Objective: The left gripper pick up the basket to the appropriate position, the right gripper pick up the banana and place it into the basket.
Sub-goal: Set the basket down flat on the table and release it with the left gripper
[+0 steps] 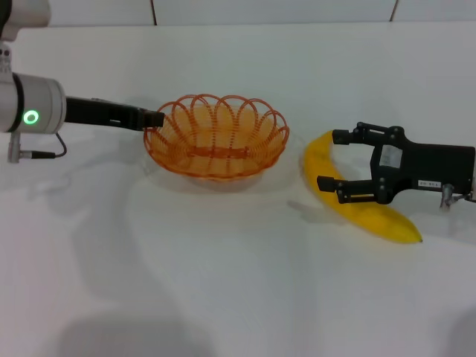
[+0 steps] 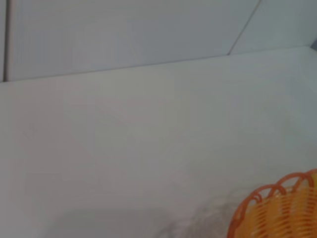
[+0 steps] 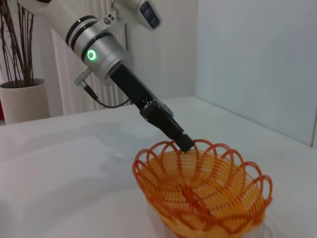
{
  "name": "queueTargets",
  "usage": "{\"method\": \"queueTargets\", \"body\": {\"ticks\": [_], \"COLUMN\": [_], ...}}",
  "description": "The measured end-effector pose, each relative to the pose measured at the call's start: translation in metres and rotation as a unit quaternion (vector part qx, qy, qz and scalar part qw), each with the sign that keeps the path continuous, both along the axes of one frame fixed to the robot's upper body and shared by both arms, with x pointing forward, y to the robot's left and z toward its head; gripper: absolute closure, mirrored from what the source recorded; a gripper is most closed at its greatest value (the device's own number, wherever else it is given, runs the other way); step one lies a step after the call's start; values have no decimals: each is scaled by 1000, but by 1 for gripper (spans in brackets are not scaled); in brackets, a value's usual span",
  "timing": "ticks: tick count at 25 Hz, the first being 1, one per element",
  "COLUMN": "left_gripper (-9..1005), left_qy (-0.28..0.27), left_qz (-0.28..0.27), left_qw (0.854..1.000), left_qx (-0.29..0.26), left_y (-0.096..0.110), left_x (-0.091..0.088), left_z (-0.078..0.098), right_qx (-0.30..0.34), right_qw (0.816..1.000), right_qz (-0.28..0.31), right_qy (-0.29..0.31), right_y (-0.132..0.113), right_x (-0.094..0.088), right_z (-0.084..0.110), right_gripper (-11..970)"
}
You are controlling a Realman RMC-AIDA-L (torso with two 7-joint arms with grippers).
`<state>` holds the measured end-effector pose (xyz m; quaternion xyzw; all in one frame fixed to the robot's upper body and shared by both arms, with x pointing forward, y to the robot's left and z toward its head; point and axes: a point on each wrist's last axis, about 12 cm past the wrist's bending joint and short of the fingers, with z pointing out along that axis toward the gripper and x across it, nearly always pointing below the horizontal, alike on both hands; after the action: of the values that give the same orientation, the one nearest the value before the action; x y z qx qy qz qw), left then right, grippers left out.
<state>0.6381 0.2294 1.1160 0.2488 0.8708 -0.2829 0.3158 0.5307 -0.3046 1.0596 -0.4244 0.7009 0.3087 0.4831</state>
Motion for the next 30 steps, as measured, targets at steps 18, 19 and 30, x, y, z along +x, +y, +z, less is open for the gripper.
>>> {"method": "queueTargets", "body": {"ticks": [18,19,30], "left_gripper": [923,922,912], "left_qy": [10,11,13], "left_qz": [4,4,15], "left_qw": [999,999,999], "left_qx": [32,31,28], "left_y": [-21,-22,-23], "left_x": [11,11,10], "left_z": [-7,-7,-12], "right_qx": [3,3,7], "right_qw": [1000,1000,1000], "right_qz": [-3,-3,-4], "right_qy": [-5,-5,-6], "right_y": [9,10,11], "right_x": [8,8,8], "right_z": [1,1,1], "right_gripper": [62,62,63]}}
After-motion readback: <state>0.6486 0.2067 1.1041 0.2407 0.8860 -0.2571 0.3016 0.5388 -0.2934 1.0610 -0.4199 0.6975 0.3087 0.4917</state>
